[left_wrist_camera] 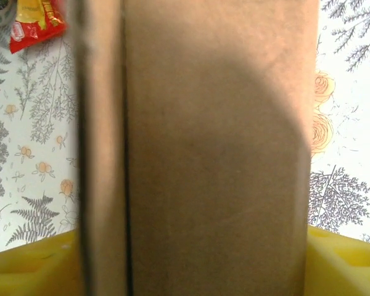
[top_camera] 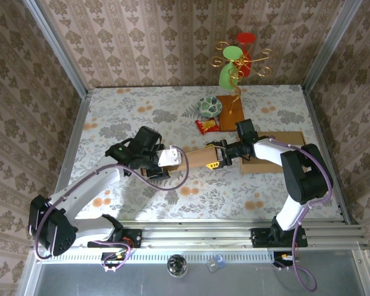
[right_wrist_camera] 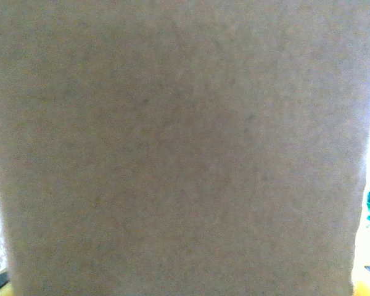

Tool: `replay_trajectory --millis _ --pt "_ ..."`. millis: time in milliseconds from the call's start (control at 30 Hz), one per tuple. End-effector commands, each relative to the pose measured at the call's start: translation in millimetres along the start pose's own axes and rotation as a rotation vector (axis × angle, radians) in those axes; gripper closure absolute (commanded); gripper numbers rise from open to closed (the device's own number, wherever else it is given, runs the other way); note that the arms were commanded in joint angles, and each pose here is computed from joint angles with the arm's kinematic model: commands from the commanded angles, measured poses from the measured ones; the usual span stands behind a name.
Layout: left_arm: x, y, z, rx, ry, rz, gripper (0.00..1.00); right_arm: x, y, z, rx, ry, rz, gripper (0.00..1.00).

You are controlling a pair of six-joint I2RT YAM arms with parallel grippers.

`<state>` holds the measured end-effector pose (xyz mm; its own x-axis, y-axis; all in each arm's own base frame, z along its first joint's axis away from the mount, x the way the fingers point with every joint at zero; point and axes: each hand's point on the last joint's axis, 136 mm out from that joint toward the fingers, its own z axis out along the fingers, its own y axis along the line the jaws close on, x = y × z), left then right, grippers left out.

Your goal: Fold the paper box

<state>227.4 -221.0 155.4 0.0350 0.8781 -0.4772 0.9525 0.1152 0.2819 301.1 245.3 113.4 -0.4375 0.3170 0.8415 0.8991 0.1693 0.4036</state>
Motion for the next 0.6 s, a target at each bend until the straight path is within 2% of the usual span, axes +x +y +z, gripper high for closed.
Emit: replay_trajectory --millis 0,233,333,567 --pt "-7 2 2 0.038 -0.034 -0.016 0.32 -25 -9 2 0.027 -0.086 0.115 0.41" --pt "-4 5 6 0.078 -0.039 -0.057 0.4 -30 3 -4 0.012 -0.12 0.095 0.35" --pt "-3 8 8 0.086 -0.036 -0.081 0.4 -27 12 -13 0.0 -0.154 0.067 0.33" --pt "0 11 11 0.102 -0.027 -0.145 0.4 -17 40 -60 -0.085 -0.32 -0.015 0.29"
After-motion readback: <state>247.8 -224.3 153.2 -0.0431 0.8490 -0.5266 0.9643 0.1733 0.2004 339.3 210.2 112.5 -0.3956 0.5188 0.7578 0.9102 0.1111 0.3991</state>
